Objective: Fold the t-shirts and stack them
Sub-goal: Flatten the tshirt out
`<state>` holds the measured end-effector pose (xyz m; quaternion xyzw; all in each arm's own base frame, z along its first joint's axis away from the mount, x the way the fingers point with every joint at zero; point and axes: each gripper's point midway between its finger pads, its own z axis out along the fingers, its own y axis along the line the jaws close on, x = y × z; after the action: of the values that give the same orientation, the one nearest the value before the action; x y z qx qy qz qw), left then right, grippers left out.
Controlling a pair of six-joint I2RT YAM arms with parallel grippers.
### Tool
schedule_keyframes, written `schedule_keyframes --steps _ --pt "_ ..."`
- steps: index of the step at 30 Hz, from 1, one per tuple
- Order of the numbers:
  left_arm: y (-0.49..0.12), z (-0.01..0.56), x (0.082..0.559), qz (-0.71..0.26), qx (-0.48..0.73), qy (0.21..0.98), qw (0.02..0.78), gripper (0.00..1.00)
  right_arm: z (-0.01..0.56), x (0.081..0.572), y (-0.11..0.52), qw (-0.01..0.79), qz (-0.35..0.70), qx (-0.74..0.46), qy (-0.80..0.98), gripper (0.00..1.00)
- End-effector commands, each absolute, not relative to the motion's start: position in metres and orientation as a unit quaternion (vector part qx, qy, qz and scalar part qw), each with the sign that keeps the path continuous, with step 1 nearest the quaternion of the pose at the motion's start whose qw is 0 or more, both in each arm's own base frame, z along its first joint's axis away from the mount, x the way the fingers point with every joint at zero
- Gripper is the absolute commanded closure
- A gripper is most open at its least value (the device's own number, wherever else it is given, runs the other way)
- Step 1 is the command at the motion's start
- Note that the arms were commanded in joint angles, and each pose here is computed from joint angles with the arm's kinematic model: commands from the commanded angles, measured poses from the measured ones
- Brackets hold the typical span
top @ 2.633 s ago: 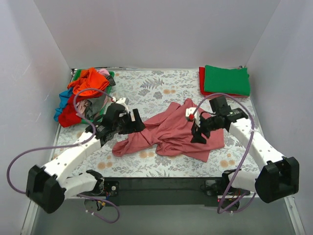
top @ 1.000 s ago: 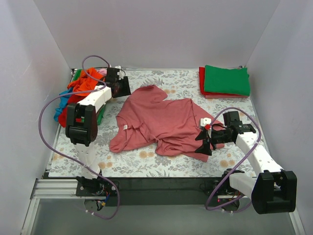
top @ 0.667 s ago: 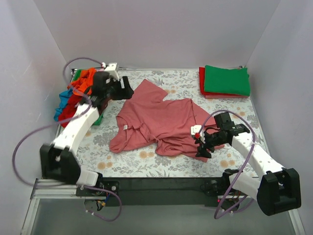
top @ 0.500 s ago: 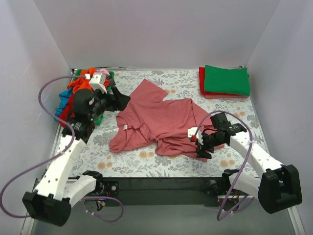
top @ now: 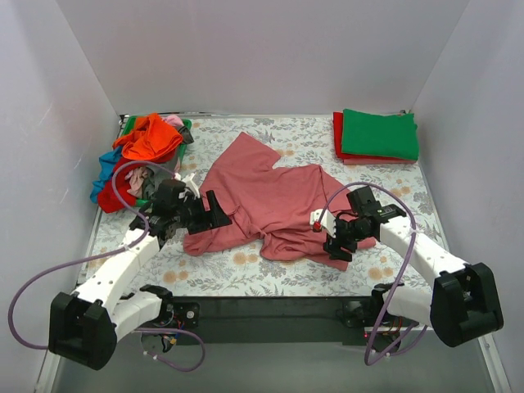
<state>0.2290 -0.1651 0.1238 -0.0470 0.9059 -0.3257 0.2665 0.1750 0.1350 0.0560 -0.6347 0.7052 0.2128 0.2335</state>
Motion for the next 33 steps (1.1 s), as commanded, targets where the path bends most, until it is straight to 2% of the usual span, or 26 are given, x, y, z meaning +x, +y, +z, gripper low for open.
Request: schedule_keyframes --steps 1,5,9,11,13,17,28,33 --pt "-0.173 0.137 0.241 -0.294 -0.007 0.911 0.290 0.30 0.058 0.193 0.132 0.232 0.181 -0.620 0.727 0.31" --pt "-0.174 0.137 0.258 -0.239 0.032 0.927 0.288 0.30 0.063 0.186 0.135 0.238 0.196 -0.621 0.721 0.32" --pt "-0.169 0.108 0.270 -0.167 0.058 0.952 0.249 0.33 0.067 0.179 0.130 0.234 0.190 -0.627 0.718 0.32" --pt "-0.164 0.100 0.276 -0.124 0.089 0.955 0.256 0.34 0.072 0.168 0.133 0.233 0.211 -0.641 0.701 0.32" --pt "-0.168 0.089 0.277 -0.098 0.157 0.951 0.248 0.40 0.074 0.154 0.135 0.223 0.234 -0.651 0.687 0.34" --pt "-0.168 0.080 0.283 -0.033 0.256 0.929 0.266 0.42 0.065 0.146 0.131 0.207 0.229 -0.661 0.684 0.34" --pt "-0.166 0.083 0.310 0.018 0.344 0.883 0.318 0.42 0.053 0.141 0.135 0.185 0.243 -0.667 0.679 0.35" --pt "-0.168 0.067 0.314 0.023 0.361 0.883 0.300 0.43 0.045 0.138 0.134 0.181 0.238 -0.670 0.680 0.35"
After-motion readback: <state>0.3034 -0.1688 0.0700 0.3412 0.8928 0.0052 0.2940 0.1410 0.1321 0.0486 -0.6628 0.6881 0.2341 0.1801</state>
